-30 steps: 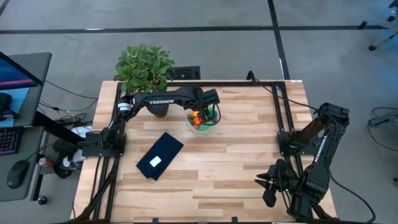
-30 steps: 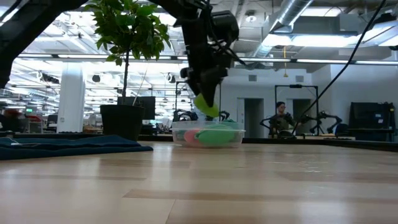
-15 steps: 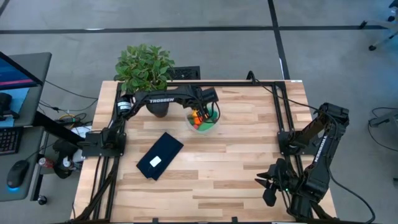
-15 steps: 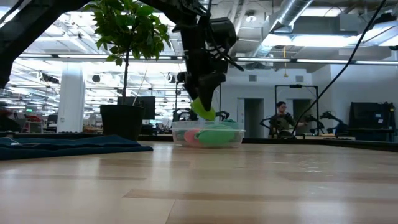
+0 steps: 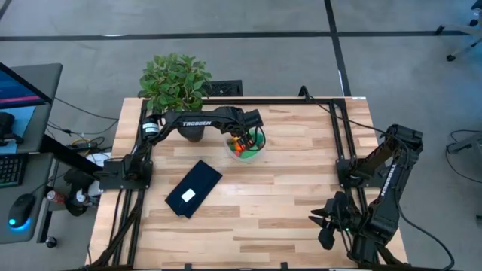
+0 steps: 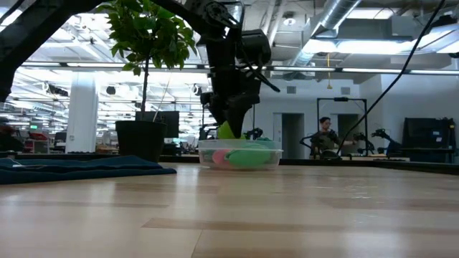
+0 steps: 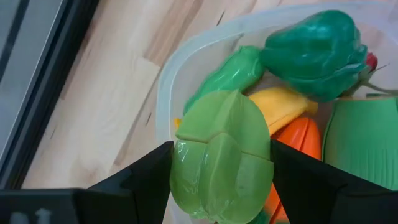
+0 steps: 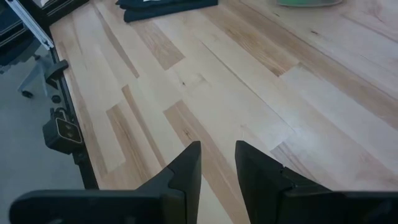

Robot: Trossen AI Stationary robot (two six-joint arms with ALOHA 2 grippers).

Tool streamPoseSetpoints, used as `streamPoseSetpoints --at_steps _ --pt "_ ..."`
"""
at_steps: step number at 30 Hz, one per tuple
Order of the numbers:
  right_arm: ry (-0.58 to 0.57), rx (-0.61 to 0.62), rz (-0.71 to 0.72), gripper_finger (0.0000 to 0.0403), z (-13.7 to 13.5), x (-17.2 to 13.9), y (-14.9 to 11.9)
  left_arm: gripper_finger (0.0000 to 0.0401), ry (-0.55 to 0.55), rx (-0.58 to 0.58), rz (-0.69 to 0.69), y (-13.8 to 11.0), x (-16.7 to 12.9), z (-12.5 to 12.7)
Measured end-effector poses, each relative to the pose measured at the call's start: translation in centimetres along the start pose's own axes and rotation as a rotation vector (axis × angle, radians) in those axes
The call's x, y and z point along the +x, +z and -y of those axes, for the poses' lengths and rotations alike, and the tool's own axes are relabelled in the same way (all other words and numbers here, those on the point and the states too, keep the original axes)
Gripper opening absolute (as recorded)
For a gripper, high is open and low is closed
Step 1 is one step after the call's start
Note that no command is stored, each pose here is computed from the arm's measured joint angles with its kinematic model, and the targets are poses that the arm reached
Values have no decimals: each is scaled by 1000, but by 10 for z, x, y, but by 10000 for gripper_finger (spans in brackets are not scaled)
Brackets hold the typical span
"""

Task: Pick and placing Produce into tupperware
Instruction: Put the green starfruit into the transparent bin

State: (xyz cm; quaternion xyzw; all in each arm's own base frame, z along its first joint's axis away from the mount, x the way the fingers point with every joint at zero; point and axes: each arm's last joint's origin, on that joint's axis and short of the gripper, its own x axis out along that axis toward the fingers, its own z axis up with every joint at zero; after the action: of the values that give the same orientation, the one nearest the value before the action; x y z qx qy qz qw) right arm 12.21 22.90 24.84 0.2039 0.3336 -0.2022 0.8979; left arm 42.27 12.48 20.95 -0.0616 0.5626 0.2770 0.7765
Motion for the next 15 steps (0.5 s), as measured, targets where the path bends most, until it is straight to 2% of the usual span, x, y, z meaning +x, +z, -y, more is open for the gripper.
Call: streamPoseSetpoints --at_steps 5,10,15 --pt "0 -1 0 93 0 0 0 238 -11 -1 3 1 -1 0" --pt "0 -2 0 93 0 0 0 240 -105 27 -8 1 -1 3" --pt "0 -3 0 93 0 0 0 257 -100 16 -10 1 -1 3"
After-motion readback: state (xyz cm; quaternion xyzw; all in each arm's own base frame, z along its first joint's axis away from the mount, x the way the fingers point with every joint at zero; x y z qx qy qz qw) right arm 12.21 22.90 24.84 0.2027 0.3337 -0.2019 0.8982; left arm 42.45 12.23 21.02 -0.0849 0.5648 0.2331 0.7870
